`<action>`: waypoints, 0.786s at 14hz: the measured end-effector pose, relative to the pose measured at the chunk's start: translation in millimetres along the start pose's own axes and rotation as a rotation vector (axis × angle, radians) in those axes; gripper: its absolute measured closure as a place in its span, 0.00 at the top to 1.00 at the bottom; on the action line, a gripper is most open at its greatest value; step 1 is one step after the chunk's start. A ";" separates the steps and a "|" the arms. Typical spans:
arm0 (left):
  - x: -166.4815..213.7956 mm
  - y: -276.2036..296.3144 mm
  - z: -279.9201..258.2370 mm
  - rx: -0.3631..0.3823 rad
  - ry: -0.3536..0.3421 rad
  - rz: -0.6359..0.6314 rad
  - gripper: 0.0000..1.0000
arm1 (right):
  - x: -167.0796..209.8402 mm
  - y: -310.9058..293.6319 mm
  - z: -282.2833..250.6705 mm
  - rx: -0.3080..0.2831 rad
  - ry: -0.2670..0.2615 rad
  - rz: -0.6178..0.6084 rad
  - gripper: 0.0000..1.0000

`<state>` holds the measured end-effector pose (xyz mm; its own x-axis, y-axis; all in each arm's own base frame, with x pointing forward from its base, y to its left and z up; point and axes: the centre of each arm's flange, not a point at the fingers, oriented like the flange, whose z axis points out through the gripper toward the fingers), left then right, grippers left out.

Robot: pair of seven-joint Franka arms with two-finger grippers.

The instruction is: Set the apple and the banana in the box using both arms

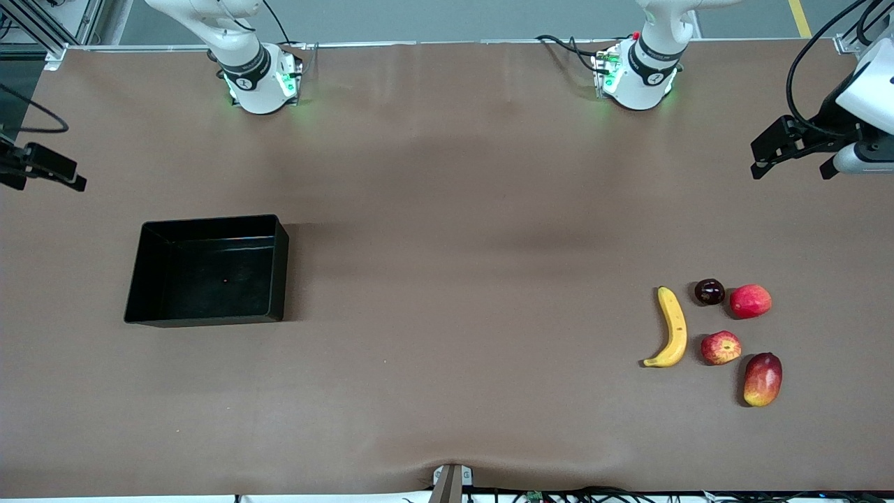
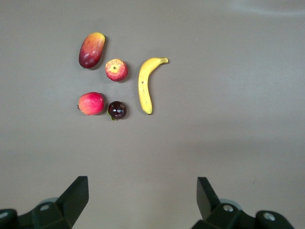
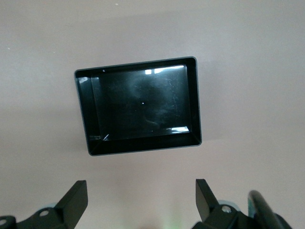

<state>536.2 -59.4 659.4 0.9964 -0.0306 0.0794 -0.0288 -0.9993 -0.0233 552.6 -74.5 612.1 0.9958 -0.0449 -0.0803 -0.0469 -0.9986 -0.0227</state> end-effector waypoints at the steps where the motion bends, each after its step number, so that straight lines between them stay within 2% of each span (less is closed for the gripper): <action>1: -0.1 -0.1 0.5 0.000 -0.003 0.000 1.00 | 4.7 8.7 7.3 0.002 -0.008 -0.022 1.00; 5: -1.8 -1.1 1.4 0.001 -0.018 -0.003 1.00 | 22.3 59.3 37.3 0.011 -0.018 -0.023 1.00; 11: -4.2 -2.0 0.7 0.005 -0.036 -0.005 1.00 | 67.8 96.8 124.4 0.018 -0.039 -0.030 1.00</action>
<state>532.1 -57.2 658.4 0.9987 -0.0244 0.0439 -0.0232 -0.9993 -0.0284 605.8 -170.9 480.5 0.9930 -0.0135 -0.1177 -0.0187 -0.9989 -0.0432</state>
